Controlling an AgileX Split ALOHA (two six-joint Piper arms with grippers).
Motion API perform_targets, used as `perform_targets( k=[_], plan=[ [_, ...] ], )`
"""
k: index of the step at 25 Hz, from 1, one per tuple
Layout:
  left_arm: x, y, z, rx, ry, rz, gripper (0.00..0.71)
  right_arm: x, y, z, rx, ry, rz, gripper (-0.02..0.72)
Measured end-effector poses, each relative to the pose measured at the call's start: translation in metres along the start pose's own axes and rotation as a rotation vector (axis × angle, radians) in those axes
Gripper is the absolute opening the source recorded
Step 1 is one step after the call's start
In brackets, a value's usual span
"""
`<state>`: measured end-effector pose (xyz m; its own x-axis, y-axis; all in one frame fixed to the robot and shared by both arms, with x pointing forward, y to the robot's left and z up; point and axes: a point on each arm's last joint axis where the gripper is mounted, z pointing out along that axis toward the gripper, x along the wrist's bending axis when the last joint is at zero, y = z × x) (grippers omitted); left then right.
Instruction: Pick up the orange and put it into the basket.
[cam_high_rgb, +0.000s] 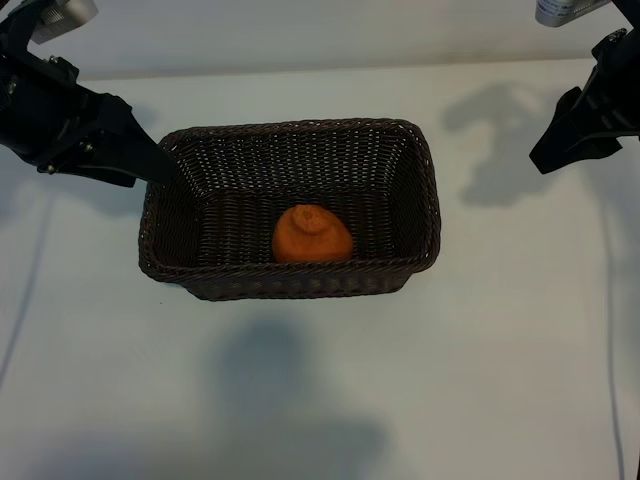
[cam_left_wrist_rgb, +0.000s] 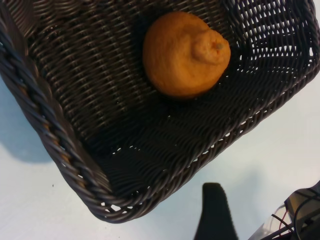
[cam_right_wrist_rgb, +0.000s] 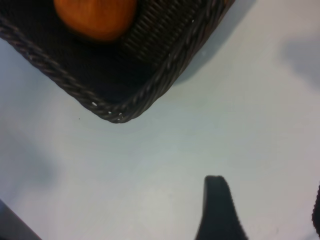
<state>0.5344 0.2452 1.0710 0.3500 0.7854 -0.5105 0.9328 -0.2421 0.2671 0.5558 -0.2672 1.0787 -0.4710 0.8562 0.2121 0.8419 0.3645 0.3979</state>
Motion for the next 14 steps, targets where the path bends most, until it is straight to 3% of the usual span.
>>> perform_targets(
  k=[14],
  plan=[
    [0.0001,0.0,0.0,0.0,0.001,0.0,0.527,-0.0001,0.0,0.0,0.001,-0.001,0.001,0.354]
  ],
)
